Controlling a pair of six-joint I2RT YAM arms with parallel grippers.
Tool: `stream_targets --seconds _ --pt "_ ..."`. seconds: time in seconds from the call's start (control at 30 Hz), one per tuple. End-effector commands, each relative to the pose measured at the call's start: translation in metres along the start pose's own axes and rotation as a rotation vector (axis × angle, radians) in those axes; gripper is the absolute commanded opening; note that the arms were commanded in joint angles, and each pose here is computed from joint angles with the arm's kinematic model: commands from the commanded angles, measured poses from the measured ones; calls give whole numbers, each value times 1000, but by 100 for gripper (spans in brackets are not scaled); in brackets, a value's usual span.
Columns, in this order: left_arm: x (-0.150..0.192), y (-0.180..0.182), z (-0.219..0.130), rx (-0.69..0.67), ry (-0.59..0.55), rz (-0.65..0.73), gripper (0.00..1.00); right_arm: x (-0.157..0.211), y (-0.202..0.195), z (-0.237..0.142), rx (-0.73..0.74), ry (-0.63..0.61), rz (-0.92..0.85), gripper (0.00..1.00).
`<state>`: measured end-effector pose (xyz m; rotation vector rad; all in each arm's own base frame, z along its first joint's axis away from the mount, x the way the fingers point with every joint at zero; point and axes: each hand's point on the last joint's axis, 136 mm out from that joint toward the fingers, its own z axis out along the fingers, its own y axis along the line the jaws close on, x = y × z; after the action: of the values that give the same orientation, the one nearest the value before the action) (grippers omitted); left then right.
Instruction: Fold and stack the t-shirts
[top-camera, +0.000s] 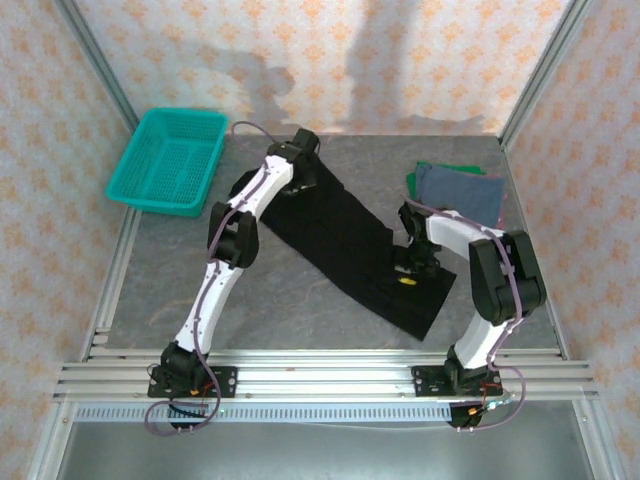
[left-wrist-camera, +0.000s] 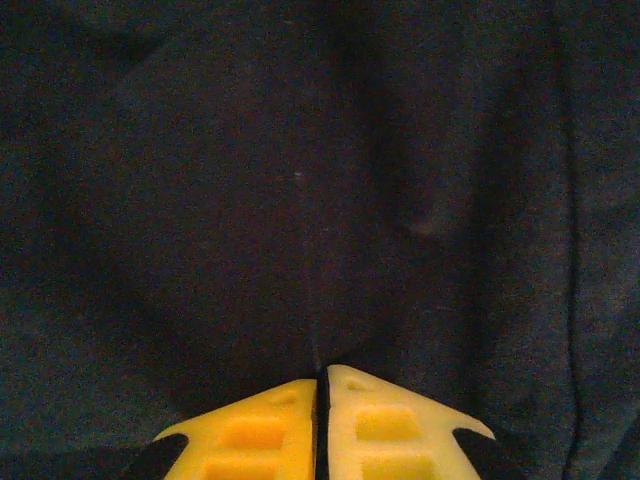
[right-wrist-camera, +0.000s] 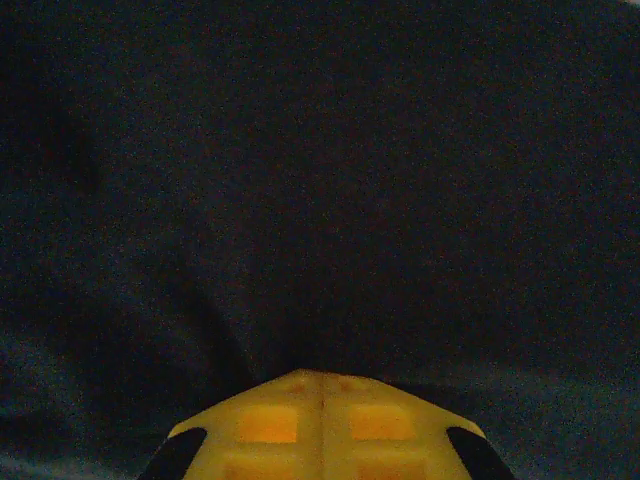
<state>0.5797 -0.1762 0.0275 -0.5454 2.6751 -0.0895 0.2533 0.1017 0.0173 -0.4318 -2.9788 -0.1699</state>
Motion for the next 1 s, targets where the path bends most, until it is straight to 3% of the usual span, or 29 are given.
stream_targets --seconds 0.0,0.33,0.5,0.67,0.77,0.87,0.97 --pt "8 29 41 -28 85 -38 11 24 29 26 -92 149 102 5" --pt "-53 27 76 260 16 -178 14 44 123 55 -292 142 395 6" --pt "-63 16 95 396 16 -255 15 59 169 66 -404 87 522 5" --pt "-55 -13 100 515 48 -290 16 86 218 69 -468 114 518 5" --pt "-62 -36 69 586 42 -258 17 102 235 59 -491 130 495 7" --pt "-88 -49 1 645 -5 -215 43 109 239 29 -503 107 417 16" --pt "-111 -52 -88 676 -72 -147 62 112 225 -14 -452 20 289 34"
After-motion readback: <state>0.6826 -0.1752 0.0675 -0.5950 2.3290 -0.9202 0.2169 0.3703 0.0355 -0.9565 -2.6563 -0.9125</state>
